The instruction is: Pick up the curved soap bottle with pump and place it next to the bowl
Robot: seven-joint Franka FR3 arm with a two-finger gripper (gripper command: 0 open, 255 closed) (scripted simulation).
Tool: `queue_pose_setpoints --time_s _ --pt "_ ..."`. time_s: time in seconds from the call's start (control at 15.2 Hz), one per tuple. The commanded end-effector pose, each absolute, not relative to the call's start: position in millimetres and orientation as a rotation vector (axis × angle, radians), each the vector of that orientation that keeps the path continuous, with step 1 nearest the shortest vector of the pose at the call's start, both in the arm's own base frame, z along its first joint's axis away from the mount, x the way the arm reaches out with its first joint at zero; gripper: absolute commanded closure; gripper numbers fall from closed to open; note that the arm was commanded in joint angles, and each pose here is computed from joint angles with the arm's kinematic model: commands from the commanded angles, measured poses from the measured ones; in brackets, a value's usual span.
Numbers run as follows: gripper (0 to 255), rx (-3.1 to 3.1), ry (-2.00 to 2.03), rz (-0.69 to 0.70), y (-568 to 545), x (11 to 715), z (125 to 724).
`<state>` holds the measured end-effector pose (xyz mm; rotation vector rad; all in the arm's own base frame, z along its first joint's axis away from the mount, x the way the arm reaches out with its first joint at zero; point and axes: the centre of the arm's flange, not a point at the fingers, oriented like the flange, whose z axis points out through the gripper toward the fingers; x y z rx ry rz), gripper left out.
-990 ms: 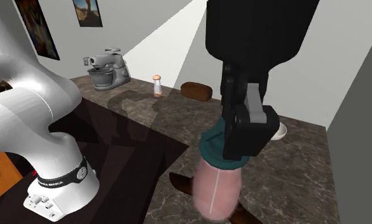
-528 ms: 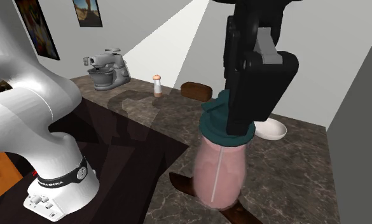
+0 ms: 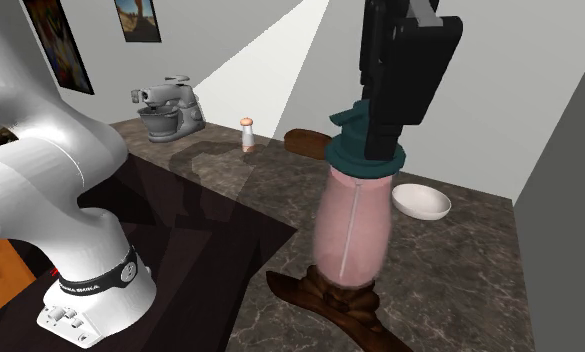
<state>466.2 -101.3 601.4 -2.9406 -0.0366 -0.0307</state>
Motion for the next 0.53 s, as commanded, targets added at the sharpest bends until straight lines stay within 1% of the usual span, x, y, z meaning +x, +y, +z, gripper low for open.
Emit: queue_pose_setpoints --time_s 0.0,0.46 --pt "255 -2.94 -0.035 -0.031 -76.0 470.0 601.8" --pt "255 -2.94 -0.035 -0.031 15.2 484.9 602.1"
